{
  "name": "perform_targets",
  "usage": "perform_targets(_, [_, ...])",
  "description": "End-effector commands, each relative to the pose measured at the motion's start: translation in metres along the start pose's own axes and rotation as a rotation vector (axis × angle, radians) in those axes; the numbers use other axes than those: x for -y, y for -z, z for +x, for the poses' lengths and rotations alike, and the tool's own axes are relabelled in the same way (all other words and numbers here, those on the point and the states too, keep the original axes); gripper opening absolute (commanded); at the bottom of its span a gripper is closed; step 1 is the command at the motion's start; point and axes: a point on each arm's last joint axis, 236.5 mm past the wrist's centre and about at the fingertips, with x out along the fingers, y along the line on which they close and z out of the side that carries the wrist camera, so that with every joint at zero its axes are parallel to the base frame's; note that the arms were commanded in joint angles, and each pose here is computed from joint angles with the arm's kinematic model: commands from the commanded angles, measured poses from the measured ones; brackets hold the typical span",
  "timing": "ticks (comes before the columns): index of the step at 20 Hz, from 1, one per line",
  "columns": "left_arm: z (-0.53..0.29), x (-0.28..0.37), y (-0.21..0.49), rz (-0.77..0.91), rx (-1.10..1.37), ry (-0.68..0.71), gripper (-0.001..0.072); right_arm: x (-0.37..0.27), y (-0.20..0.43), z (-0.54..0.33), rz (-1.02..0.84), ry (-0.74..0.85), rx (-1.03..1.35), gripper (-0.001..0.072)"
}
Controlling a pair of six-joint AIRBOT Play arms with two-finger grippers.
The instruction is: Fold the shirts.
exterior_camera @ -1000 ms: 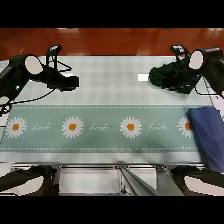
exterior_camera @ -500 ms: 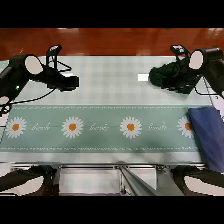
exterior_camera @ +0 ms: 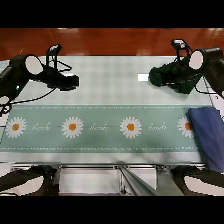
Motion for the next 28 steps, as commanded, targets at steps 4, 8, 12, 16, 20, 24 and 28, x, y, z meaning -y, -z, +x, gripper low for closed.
perform_targets(4, [0.028,-0.016,0.012,-0.007,-0.077,-0.038,0.0507,0.039,-0.105,-0.018,-0.121,0.177,0.441,0.0420])
perform_targets(8, [-0.005,-0.007,0.009,0.047,-0.012,-0.022,0.0506,0.151,-0.075,0.028,0.118,0.298,0.289,0.0416])
perform_targets(12, [-0.056,0.006,0.001,0.030,0.115,0.003,0.0506,0.181,-0.035,0.096,0.147,0.183,0.102,0.0413])
perform_targets(16, [-0.050,0.003,0.006,0.014,0.103,0.000,0.0506,0.182,-0.025,0.139,0.157,0.155,-0.008,0.0412])
perform_targets(20, [-0.034,-0.005,0.021,-0.033,0.063,-0.010,0.0506,0.166,-0.008,0.161,0.204,0.087,-0.085,0.0254])
perform_targets(24, [-0.045,-0.037,0.018,-0.055,0.073,-0.085,0.0506,0.147,-0.005,0.148,0.226,0.009,-0.136,0.0024])
perform_targets(28, [-0.097,-0.092,0.014,-0.175,0.157,-0.160,0.0506,0.146,-0.073,0.065,0.217,-0.014,0.063,0.0024])
